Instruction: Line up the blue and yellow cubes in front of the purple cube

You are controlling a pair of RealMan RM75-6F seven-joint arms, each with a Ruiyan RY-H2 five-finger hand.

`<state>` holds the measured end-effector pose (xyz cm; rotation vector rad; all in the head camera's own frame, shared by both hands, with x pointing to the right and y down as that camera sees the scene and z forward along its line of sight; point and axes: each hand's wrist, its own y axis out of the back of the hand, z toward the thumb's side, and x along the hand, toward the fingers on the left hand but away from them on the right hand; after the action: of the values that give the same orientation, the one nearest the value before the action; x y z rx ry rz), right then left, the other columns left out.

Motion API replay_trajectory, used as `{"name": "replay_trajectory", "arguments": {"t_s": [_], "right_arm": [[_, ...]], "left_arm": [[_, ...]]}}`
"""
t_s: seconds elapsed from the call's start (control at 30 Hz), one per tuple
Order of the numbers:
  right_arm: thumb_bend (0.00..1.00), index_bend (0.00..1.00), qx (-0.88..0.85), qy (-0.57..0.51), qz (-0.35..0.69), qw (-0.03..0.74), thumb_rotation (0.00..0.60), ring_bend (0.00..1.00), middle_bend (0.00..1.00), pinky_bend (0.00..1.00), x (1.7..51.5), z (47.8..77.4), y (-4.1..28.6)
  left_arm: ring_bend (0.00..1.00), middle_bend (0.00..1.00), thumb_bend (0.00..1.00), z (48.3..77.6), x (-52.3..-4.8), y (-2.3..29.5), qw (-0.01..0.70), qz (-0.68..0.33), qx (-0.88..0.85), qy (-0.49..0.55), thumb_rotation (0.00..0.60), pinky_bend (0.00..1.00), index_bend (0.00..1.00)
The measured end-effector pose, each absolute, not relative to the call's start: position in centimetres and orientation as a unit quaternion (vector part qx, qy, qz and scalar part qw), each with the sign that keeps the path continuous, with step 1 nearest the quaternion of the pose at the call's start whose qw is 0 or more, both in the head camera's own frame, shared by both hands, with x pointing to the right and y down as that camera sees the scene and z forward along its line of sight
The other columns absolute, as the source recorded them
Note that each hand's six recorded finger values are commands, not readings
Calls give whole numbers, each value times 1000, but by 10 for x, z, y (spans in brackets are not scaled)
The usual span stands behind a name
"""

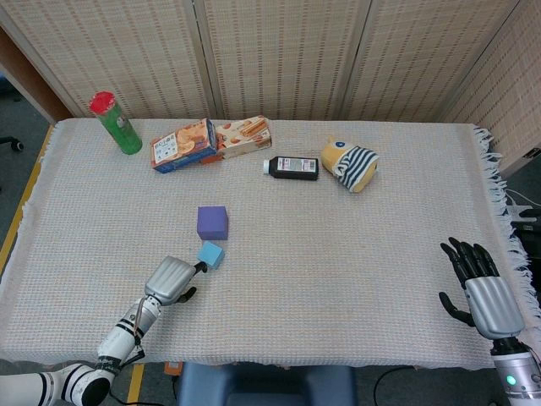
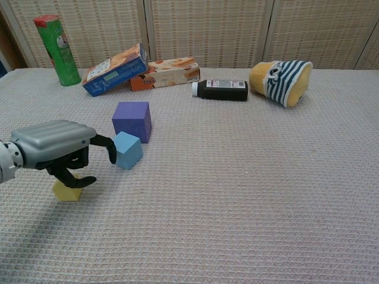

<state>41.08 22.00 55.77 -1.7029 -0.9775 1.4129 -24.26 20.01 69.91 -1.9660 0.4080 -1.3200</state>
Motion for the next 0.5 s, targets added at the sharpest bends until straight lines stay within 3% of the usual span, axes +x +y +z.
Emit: {"name": "replay_trajectory", "arguments": {"t_s": [0.5], "right_arm": [[104,0,-656,-381,548,352,600,0,0,0,413,557,219]], "left_arm": [[1000,1000,373,713,-234,203,357,-522,-764,130,600,1000,216]]}}
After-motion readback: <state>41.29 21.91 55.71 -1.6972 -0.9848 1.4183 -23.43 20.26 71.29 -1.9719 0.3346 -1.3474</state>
